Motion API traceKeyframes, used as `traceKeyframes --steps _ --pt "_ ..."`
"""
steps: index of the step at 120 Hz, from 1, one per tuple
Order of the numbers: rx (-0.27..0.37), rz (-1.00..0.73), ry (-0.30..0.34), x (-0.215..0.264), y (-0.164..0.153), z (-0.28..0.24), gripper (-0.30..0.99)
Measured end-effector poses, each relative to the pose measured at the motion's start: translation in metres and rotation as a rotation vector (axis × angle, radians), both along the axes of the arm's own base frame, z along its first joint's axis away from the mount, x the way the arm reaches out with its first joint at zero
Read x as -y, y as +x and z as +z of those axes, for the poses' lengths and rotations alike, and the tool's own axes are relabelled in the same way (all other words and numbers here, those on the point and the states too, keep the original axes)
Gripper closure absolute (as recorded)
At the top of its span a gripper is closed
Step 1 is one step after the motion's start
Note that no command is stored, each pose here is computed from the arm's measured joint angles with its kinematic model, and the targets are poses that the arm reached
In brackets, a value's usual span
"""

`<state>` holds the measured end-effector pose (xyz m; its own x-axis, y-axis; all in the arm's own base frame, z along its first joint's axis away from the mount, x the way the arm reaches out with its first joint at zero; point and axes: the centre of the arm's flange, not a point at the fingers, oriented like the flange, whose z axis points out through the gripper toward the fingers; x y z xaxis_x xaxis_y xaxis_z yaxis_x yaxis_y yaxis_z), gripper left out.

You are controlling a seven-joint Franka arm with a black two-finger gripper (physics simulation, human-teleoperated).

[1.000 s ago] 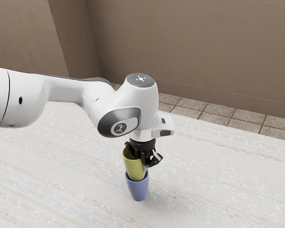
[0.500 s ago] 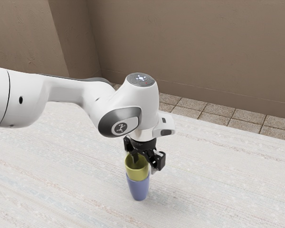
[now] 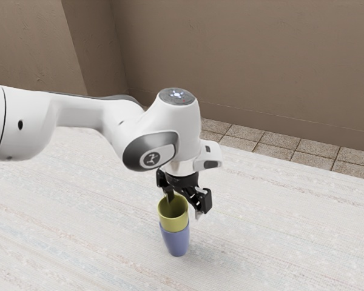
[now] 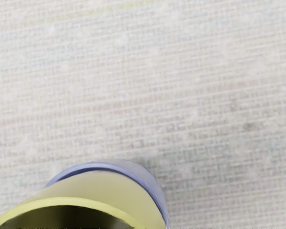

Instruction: Place the left cup onto the right cup

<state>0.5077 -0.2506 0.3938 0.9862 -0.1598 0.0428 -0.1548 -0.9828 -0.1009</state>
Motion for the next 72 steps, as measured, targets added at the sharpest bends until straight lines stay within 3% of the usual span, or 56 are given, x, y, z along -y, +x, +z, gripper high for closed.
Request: traceKeyframes --steps 72 --pt "0.041 -0.011 -0.041 -0.001 -0.009 0.097 0.02"
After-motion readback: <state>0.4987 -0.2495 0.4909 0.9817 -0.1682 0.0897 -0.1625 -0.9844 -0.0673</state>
